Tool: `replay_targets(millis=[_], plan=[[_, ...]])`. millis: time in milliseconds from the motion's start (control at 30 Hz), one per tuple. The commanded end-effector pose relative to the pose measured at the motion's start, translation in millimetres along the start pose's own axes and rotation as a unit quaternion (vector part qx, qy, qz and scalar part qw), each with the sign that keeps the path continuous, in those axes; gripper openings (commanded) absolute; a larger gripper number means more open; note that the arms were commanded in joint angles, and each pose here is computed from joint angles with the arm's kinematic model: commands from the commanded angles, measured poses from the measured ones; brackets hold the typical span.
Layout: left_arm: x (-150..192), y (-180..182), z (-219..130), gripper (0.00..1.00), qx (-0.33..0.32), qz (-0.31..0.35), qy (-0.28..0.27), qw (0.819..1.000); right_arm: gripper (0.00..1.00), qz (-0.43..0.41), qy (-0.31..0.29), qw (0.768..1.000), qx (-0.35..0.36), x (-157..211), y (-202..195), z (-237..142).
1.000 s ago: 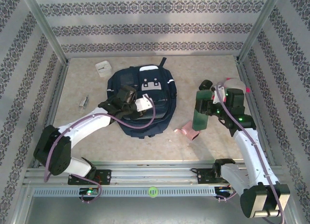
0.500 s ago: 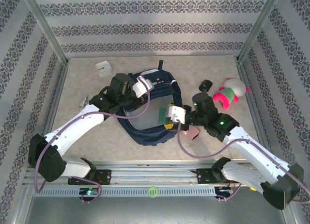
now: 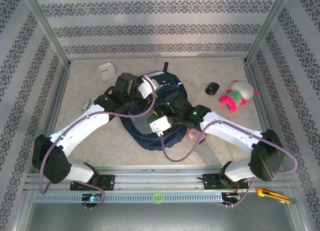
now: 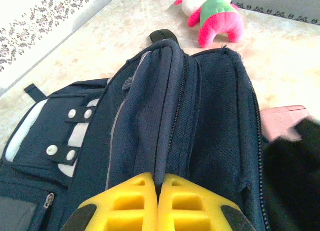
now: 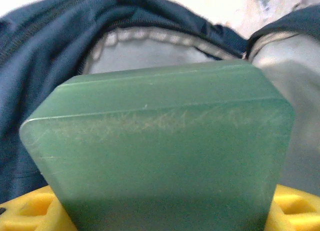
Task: Pack the student bag
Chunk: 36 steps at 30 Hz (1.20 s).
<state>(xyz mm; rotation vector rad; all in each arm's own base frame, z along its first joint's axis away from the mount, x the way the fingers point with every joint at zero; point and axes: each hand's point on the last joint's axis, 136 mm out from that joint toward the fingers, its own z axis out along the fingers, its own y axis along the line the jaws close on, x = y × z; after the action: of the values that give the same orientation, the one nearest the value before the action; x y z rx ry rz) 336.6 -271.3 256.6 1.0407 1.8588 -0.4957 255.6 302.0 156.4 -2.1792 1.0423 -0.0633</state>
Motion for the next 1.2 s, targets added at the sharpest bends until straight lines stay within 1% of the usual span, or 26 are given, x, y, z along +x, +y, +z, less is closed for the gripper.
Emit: replay_targets(millis=[0, 133, 300, 367, 467, 600, 767, 867, 933, 967, 1000, 1067, 1133, 1167], plan=[[-67, -3, -27, 0.00, 0.012, 0.018, -0.111, 0.994, 0.46, -0.040, 0.023, 0.999, 0.008, 11, -20, 12], [-75, -5, -36, 0.00, 0.013, 0.020, -0.123, 0.992, 0.47, -0.022, 0.018, 1.000, -0.001, 17, -29, 32], [-89, -11, -48, 0.00, 0.026, 0.012, -0.148, 0.989, 0.58, 0.029, 0.031, 0.999, -0.014, 37, -39, 54], [-89, -10, -51, 0.00, 0.021, 0.014, -0.150, 0.988, 0.65, 0.047, 0.032, 0.998, -0.011, 38, -40, 58], [-83, -5, -49, 0.00, 0.005, 0.016, -0.141, 0.990, 0.73, 0.083, 0.036, 0.996, 0.007, 39, -44, 58], [-79, -3, -44, 0.00, 0.006, 0.013, -0.134, 0.991, 0.84, 0.130, 0.054, 0.990, 0.029, 40, -48, 53], [-76, 2, -39, 0.00, -0.001, 0.007, -0.130, 0.991, 0.85, 0.157, 0.040, 0.986, 0.035, 34, -41, 42], [-74, 8, -39, 0.00, -0.014, 0.000, -0.127, 0.992, 0.83, 0.227, 0.031, 0.972, 0.049, 30, -40, 29], [-73, 11, -40, 0.00, -0.022, -0.005, -0.126, 0.992, 0.78, 0.309, 0.017, 0.949, 0.053, 24, -37, 15], [-72, 12, -41, 0.00, -0.024, -0.006, -0.126, 0.992, 0.76, 0.351, 0.007, 0.935, 0.054, 19, -35, 9], [-72, 12, -42, 0.00, -0.026, -0.006, -0.127, 0.992, 0.73, 0.398, -0.004, 0.916, 0.055, 15, -31, 3], [-71, 15, -42, 0.00, -0.033, -0.010, -0.126, 0.991, 0.68, 0.512, -0.030, 0.856, 0.063, 8, -26, -8], [-72, 18, -44, 0.00, -0.041, -0.013, -0.129, 0.991, 0.58, 0.622, -0.062, 0.778, 0.068, 1, -17, -11], [-72, 19, -44, 0.00, -0.043, -0.015, -0.129, 0.991, 0.56, 0.661, -0.067, 0.744, 0.071, 1, -12, -10]])
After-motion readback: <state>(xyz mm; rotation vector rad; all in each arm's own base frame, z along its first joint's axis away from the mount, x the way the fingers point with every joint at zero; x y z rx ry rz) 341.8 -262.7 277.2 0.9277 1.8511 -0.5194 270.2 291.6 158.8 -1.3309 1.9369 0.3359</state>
